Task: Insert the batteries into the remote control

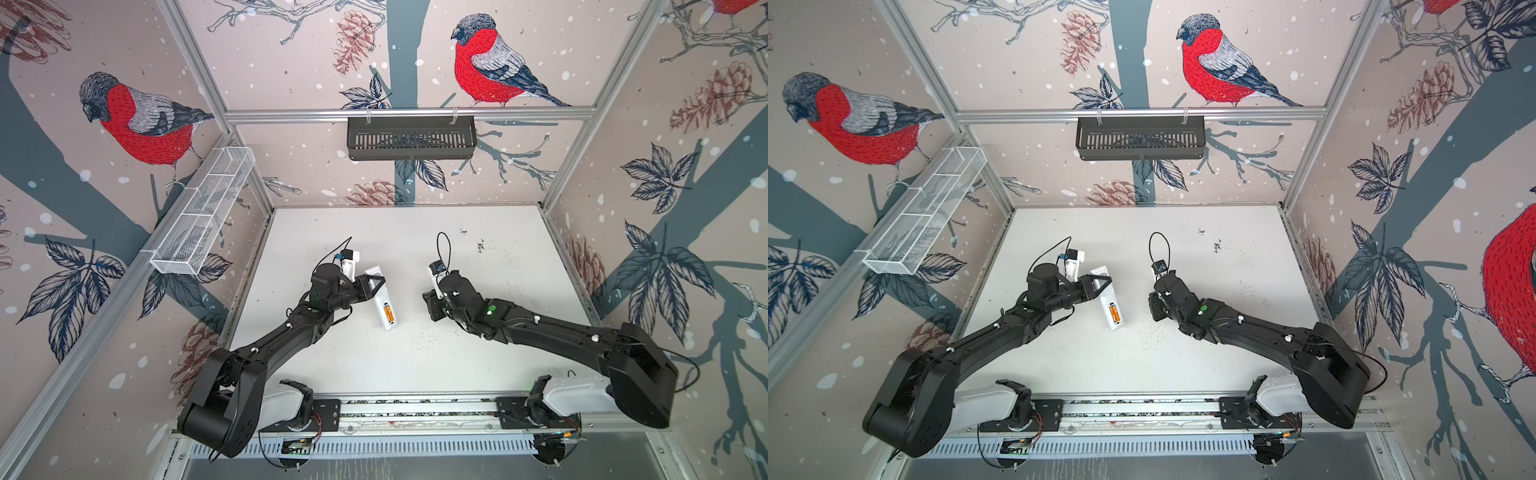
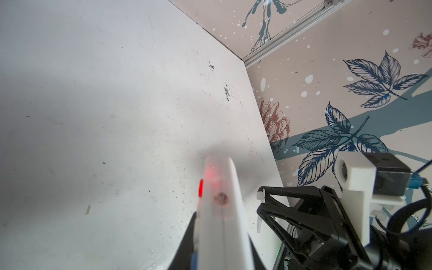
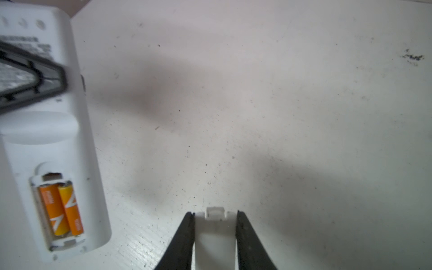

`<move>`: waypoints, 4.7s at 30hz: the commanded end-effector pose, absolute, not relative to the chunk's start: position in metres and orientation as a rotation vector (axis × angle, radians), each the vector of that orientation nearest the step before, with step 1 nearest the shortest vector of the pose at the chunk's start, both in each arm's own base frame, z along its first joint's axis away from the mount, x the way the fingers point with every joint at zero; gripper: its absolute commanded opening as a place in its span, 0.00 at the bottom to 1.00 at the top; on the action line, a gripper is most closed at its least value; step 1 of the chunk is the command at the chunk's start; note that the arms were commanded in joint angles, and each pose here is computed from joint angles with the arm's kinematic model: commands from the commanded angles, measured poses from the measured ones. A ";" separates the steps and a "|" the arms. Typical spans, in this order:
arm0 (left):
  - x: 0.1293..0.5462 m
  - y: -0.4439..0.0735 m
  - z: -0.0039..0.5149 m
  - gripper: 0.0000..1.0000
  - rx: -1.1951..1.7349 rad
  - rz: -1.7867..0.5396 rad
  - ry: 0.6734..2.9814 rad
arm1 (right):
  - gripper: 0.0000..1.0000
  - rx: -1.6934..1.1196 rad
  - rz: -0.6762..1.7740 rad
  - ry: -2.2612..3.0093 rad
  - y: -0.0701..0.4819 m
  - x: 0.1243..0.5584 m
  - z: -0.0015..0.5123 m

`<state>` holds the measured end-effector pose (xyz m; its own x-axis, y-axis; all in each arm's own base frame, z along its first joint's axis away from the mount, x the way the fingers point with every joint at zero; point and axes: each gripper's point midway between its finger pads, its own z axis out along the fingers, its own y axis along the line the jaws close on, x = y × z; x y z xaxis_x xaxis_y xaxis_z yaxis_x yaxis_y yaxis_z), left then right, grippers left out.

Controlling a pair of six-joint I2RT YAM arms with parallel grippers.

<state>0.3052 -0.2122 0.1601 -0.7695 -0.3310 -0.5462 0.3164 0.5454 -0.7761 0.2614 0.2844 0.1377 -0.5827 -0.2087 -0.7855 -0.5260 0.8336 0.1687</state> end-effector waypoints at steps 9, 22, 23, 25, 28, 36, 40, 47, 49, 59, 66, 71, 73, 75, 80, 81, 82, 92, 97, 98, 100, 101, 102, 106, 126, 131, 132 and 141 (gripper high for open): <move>0.304 -0.205 0.186 0.00 -0.159 -1.277 1.897 | 0.32 -0.555 0.741 1.942 0.325 0.239 0.187; 0.297 -0.207 0.194 0.00 -0.181 -1.360 1.863 | 0.32 -0.625 0.842 1.792 0.364 0.222 0.202; 0.297 -0.207 0.194 0.00 -0.185 -1.364 1.862 | 0.32 -0.631 0.843 1.785 0.366 0.222 0.203; 0.296 -0.205 0.196 0.00 -0.196 -1.373 1.850 | 0.32 -0.638 0.850 1.774 0.371 0.221 0.202; 0.294 -0.205 0.198 0.00 -0.206 -1.386 1.841 | 0.32 -0.636 0.846 1.771 0.374 0.221 0.200; 0.294 -0.203 0.202 0.00 -0.214 -1.383 1.834 | 0.32 -0.662 0.830 1.763 0.381 0.219 0.196; 0.294 -0.205 0.203 0.00 -0.210 -1.396 1.832 | 0.32 -0.677 0.804 1.768 0.383 0.219 0.191; 0.294 -0.205 0.207 0.00 -0.203 -1.396 1.828 | 0.32 -0.701 0.769 1.776 0.382 0.219 0.181; 0.294 -0.205 0.207 0.00 -0.199 -1.393 1.830 | 0.32 -0.704 0.755 1.781 0.381 0.219 0.178; 0.295 -0.204 0.211 0.00 -0.196 -1.375 1.824 | 0.32 -0.723 0.751 1.788 0.377 0.216 0.173; 0.295 -0.204 0.214 0.00 -0.186 -1.375 1.818 | 0.32 -0.719 0.784 1.759 0.373 0.210 0.173; 0.293 -0.206 0.219 0.00 -0.158 -1.390 1.805 | 0.32 -0.741 0.844 1.732 0.373 0.204 0.174; 0.292 -0.207 0.222 0.00 -0.141 -1.395 1.798 | 0.32 -0.750 0.849 1.731 0.374 0.203 0.174; 0.291 -0.208 0.223 0.00 -0.134 -1.397 1.797 | 0.32 -0.760 0.844 1.734 0.375 0.203 0.172; 0.291 -0.208 0.223 0.00 -0.132 -1.394 1.800 | 0.31 -0.796 0.832 1.737 0.378 0.201 0.169; 0.291 -0.208 0.223 0.00 -0.130 -1.393 1.799 | 0.31 -0.802 0.829 1.738 0.378 0.201 0.168; 0.291 -0.208 0.223 0.00 -0.127 -1.397 1.801 | 0.31 -0.802 0.828 1.738 0.379 0.201 0.167; 0.291 -0.208 0.224 0.00 -0.121 -1.391 1.798 | 0.42 -0.787 0.810 1.746 0.376 0.203 0.168; 0.291 -0.209 0.223 0.00 -0.120 -1.393 1.802 | 0.47 -0.784 0.821 1.735 0.375 0.202 0.175; 0.291 -0.209 0.222 0.00 -0.120 -1.392 1.805 | 0.48 -0.783 0.826 1.736 0.374 0.202 0.176; 0.290 -0.209 0.222 0.00 -0.105 -1.392 1.804 | 0.50 -0.773 0.847 1.734 0.370 0.202 0.182; 0.289 -0.210 0.223 0.00 -0.091 -1.392 1.803 | 0.52 -0.766 0.865 1.732 0.367 0.201 0.185; 0.288 -0.211 0.222 0.00 -0.077 -1.394 1.807 | 0.54 -0.764 0.893 1.723 0.364 0.198 0.190; 0.284 -0.217 0.225 0.00 -0.004 -1.420 1.806 | 0.66 -0.784 1.005 1.718 0.354 0.192 0.198; 0.250 -0.248 0.250 0.00 0.366 -1.592 1.719 | 0.92 -0.884 1.471 1.813 0.332 0.177 0.191; 0.246 -0.249 0.251 0.00 0.398 -1.590 1.718 | 0.89 -0.908 1.562 1.785 0.342 0.175 0.197; 0.245 -0.249 0.251 0.00 0.401 -1.590 1.716 | 0.88 -0.905 1.572 1.788 0.344 0.176 0.197; 0.241 -0.248 0.255 0.00 0.425 -1.576 1.710 | 0.44 -0.898 1.626 1.833 0.355 0.182 0.184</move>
